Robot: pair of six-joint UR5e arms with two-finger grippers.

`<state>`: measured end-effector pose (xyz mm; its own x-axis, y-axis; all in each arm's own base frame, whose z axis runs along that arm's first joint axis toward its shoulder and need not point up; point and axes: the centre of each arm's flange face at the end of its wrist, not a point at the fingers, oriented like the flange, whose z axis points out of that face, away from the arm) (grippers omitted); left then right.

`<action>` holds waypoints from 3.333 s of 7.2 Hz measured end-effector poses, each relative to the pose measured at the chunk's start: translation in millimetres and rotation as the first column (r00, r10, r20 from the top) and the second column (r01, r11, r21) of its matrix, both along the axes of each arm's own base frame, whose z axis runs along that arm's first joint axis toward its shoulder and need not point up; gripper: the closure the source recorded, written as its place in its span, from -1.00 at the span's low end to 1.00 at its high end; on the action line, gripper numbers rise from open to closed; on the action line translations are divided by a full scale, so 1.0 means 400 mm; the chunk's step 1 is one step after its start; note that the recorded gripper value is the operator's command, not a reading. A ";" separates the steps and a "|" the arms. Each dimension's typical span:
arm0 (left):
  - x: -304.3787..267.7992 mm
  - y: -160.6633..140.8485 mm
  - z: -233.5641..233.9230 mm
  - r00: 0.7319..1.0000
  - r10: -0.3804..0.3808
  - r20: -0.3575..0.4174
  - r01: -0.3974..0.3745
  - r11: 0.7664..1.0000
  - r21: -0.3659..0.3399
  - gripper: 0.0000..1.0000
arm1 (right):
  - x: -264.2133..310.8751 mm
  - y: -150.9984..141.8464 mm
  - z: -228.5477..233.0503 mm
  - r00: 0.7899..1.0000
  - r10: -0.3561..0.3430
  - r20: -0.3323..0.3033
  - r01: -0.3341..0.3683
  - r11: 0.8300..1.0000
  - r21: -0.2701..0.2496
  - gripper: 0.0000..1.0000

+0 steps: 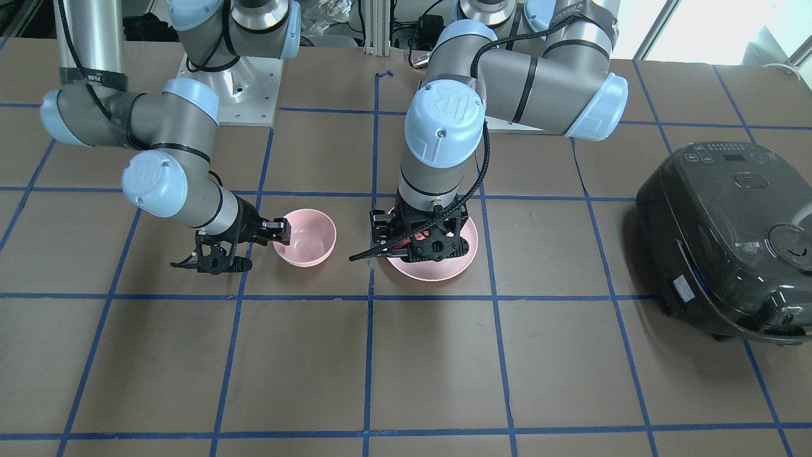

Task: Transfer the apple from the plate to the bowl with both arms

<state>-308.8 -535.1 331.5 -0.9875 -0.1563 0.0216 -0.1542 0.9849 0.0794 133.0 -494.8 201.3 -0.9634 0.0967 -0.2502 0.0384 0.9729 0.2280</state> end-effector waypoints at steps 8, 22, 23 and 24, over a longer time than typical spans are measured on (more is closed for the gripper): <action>-0.417 0.154 -0.196 0.959 0.280 -0.046 -0.280 0.960 -0.007 0.65 | -0.131 -0.112 0.526 0.968 -0.047 -0.248 0.012 0.990 -0.143 -1.00; -0.190 0.338 0.337 0.997 -0.026 -0.075 0.021 0.998 -0.066 -1.00 | 0.020 0.002 0.673 0.960 0.044 -0.278 -0.113 0.965 -0.238 -1.00; -0.126 0.337 0.374 0.995 -0.073 -0.069 0.069 0.996 -0.062 -1.00 | 0.023 0.000 0.671 0.960 0.049 -0.276 -0.118 0.964 -0.239 -1.00; -0.040 0.307 0.410 0.991 -0.111 -0.070 0.105 0.991 -0.079 -1.00 | 0.023 -0.001 0.669 0.960 0.056 -0.275 -0.123 0.964 -0.235 -1.00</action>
